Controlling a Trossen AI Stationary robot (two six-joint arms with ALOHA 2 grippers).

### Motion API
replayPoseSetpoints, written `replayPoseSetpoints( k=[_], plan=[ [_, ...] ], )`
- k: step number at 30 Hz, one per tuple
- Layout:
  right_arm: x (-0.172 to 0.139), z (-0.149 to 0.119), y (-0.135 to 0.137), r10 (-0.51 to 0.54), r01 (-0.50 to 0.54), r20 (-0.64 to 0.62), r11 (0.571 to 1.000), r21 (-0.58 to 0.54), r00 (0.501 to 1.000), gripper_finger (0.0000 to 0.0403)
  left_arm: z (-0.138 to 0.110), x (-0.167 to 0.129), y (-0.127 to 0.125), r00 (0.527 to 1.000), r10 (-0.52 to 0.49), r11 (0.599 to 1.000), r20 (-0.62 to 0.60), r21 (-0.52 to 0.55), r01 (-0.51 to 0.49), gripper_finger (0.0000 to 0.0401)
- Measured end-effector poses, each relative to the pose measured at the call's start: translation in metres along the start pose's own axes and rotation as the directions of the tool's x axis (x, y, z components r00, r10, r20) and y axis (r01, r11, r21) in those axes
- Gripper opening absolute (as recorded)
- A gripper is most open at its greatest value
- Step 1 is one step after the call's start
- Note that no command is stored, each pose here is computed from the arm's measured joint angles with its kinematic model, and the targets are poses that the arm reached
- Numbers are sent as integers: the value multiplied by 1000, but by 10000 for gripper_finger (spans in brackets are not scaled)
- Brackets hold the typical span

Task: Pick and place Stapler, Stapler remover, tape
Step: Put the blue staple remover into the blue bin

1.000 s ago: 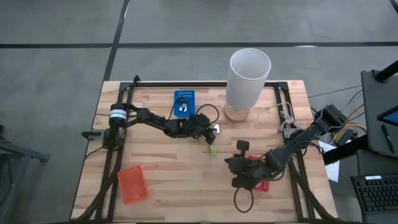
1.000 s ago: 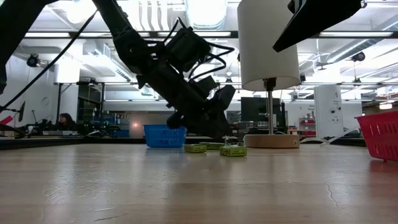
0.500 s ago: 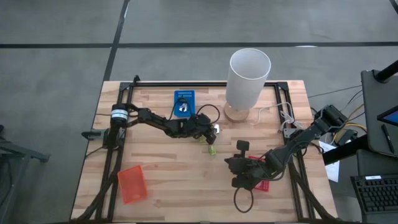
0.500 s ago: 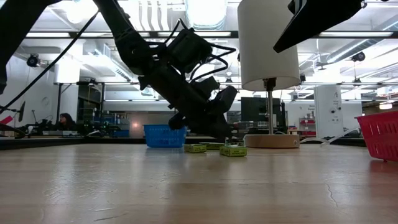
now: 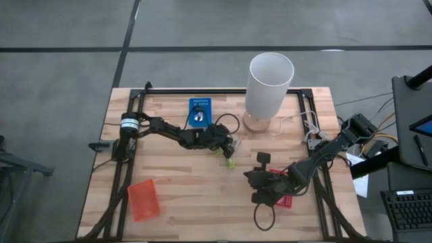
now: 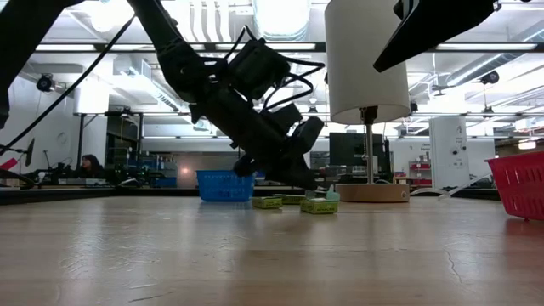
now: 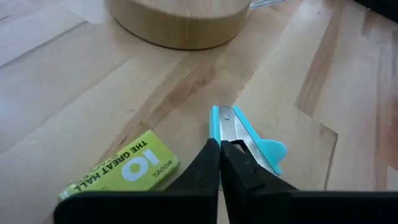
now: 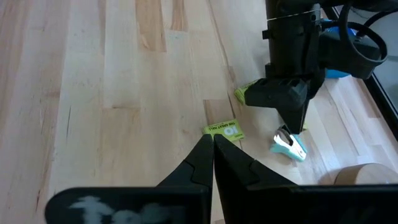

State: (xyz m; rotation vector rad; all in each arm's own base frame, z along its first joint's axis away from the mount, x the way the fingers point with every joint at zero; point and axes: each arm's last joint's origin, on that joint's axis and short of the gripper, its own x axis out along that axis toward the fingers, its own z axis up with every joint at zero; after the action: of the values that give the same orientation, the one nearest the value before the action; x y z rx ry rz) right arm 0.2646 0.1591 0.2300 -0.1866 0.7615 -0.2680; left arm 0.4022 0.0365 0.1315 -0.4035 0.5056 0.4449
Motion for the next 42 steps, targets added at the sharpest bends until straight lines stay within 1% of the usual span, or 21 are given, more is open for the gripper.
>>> replayPoseSetpoints(
  k=[6, 11, 14, 17, 20, 24, 26, 28, 30, 31, 33, 36, 38, 39, 42],
  plan=[
    [0, 0, 0, 0, 0, 0, 1000, 0, 1000, 8, 7, -4, -3, 1000, -12, 999, 14, 32, 12, 4],
    [0, 0, 0, 0, 0, -1, 1000, -1, 1000, 8, 17, -16, -4, 1000, -3, 999, 16, 55, 2, 3],
    [0, 0, 0, -1, 1, -2, 1000, -2, 1000, 8, 23, -26, -4, 999, 35, 996, 7, 81, -35, 2],
    [0, 0, 0, -1, 1, -2, 1000, -1, 1000, 8, 29, -39, -2, 995, 104, 988, 3, 118, -104, 2],
    [0, 0, 0, 0, 0, -1, 1000, 0, 1000, 8, 37, -55, 1, 983, 184, 971, 8, 154, -183, 2],
    [0, 0, 0, 0, 0, -1, 1000, -1, 1000, 8, 46, -77, 6, 954, 300, 935, 18, 190, -298, 1],
    [0, 0, 0, 1, -1, -1, 1000, 0, 1000, 8, 49, -90, 10, 931, 365, 909, 25, 207, -362, 1],
    [0, 0, 0, 1, -1, -1, 1000, -1, 1000, 8, 52, -102, 14, 894, 447, 867, 35, 230, -443, 1],
    [0, 0, 0, 1, -1, -1, 1000, 0, 1000, 8, 53, -112, 21, 843, 535, 813, 49, 241, -530, 2],
    [0, 0, 0, 1, -1, -1, 1000, 0, 1000, 8, 54, -116, 24, 822, 566, 793, 54, 238, -561, 2],
    [0, 0, 0, 1, -1, -1, 1000, 0, 1000, 8, 56, -120, 30, 799, 600, 770, 42, 239, -591, 2],
    [0, 0, 0, 1, -1, 1, 1000, 2, 1000, 8, 57, -119, 42, 776, 630, 750, 27, 235, -618, 2],
    [0, 0, 0, 2, -2, 1, 1000, 6, 1000, 8, 55, -116, 54, 767, 642, 747, -2, 226, -625, 4],
    [0, 0, 0, 2, -2, 1, 1000, 6, 1000, 8, 55, -114, 60, 770, 638, 756, -17, 210, -621, 6],
    [0, 0, 0, 2, -2, 1, 1000, 6, 1000, 8, 51, -107, 80, 807, 586, 806, -75, 154, -571, 7]
  ],
)
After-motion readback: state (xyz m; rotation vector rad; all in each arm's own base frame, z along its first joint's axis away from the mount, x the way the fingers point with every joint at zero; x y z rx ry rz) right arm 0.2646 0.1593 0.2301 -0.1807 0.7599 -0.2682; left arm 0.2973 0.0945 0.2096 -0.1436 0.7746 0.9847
